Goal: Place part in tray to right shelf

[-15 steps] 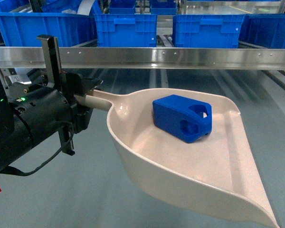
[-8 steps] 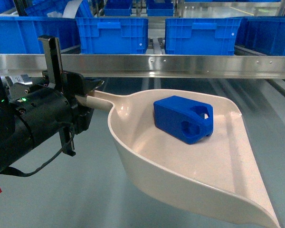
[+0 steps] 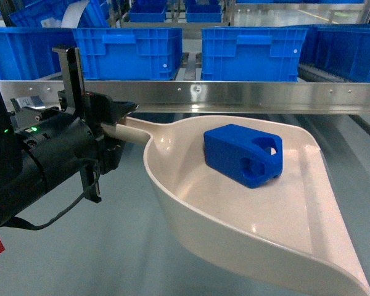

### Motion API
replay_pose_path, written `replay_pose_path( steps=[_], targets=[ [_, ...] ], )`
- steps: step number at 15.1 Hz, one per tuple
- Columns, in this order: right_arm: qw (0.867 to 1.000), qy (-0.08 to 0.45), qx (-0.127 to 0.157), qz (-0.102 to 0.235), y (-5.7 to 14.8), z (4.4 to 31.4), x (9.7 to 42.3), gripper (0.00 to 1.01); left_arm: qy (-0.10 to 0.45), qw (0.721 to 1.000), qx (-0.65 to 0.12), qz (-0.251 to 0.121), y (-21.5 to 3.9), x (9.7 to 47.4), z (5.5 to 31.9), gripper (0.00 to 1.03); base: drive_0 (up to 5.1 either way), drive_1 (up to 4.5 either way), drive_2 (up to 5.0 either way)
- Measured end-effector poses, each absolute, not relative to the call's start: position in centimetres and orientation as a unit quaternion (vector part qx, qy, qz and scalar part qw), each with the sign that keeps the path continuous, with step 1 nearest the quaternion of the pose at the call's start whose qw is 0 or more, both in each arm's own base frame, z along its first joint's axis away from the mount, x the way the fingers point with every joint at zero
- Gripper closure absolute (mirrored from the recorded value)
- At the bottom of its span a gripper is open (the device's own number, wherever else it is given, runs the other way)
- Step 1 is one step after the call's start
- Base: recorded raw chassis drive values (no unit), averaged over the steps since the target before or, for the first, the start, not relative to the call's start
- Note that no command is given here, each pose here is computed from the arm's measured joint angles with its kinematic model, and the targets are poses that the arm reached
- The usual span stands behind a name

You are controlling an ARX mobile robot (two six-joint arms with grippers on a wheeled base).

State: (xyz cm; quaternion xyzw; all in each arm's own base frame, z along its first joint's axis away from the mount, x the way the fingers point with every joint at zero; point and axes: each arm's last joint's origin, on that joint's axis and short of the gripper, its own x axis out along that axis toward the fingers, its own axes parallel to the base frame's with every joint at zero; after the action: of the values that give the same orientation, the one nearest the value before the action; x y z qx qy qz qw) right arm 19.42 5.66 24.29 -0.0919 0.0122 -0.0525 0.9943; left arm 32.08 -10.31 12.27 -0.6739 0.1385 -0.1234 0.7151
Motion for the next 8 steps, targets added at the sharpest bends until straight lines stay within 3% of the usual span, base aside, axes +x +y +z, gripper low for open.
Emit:
replay_pose_path(
  steps=[8],
  targets=[
    [0.994, 0.013, -0.092, -0.052, 5.67, 24.26, 19.42, 0.03, 0.14, 0.716, -0.673, -0.12, -10.26, 32.09, 12.2, 0.91, 0.1, 4.33, -4.1]
  ],
)
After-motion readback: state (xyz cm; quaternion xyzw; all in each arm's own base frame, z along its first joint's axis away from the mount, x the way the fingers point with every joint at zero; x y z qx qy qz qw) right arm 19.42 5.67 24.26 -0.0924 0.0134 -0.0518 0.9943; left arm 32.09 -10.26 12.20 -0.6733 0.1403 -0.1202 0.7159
